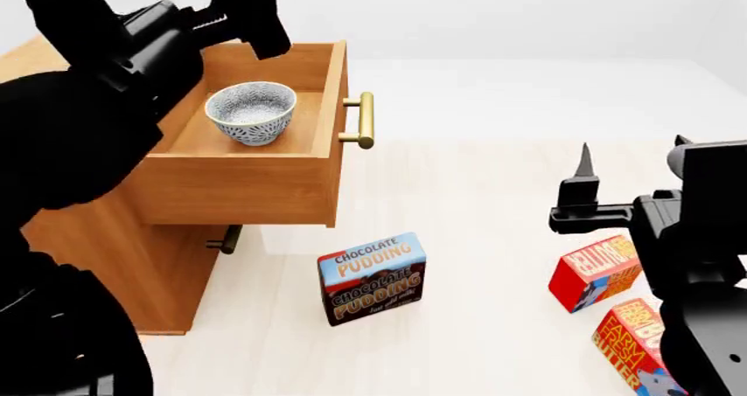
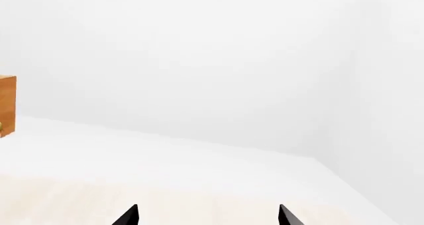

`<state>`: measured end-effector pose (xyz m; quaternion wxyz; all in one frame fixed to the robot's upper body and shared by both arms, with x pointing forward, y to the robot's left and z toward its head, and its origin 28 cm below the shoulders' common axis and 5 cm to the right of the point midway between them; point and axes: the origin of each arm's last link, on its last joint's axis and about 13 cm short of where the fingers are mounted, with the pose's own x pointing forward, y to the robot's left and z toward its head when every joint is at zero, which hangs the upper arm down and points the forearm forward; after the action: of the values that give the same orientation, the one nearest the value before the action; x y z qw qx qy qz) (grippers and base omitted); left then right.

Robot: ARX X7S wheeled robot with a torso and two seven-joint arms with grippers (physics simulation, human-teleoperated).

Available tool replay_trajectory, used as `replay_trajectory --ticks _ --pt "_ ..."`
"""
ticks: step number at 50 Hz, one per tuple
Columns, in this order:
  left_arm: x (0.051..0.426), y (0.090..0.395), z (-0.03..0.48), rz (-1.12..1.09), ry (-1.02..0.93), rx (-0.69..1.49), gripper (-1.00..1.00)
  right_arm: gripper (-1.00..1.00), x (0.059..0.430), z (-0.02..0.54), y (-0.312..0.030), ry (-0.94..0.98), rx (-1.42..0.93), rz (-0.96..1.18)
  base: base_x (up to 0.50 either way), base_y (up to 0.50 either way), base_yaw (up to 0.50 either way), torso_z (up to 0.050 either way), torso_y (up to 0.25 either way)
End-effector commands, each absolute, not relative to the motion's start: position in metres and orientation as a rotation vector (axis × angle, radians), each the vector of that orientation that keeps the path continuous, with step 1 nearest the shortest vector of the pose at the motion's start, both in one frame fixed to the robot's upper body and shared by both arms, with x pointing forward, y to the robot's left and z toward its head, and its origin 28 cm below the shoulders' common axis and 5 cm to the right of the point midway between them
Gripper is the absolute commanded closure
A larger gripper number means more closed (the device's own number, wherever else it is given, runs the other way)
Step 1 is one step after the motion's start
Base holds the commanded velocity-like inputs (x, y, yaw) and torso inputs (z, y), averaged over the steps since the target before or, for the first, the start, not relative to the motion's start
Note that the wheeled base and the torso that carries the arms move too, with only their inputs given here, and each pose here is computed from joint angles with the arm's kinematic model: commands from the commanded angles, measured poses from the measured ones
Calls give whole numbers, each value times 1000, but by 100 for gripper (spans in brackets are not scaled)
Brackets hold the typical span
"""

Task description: Put the bowl in the top drawer of the cabinet.

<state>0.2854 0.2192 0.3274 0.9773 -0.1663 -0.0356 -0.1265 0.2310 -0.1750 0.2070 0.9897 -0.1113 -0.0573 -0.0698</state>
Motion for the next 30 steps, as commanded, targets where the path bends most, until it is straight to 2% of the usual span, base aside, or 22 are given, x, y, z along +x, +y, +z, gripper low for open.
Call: replay_trajectory --ticks 1,19,30 --pt "245 226 299 -356 -151 -231 -100 -100 212 229 -164 -250 -247 -170 0 0 0 0 0" --pt "206 235 260 -392 -178 -188 -100 -100 179 230 -159 -382 -255 -188 0 0 0 0 0" --pt "181 248 241 -413 -241 -260 -100 -100 147 228 -146 -472 -317 -133 0 0 0 0 0"
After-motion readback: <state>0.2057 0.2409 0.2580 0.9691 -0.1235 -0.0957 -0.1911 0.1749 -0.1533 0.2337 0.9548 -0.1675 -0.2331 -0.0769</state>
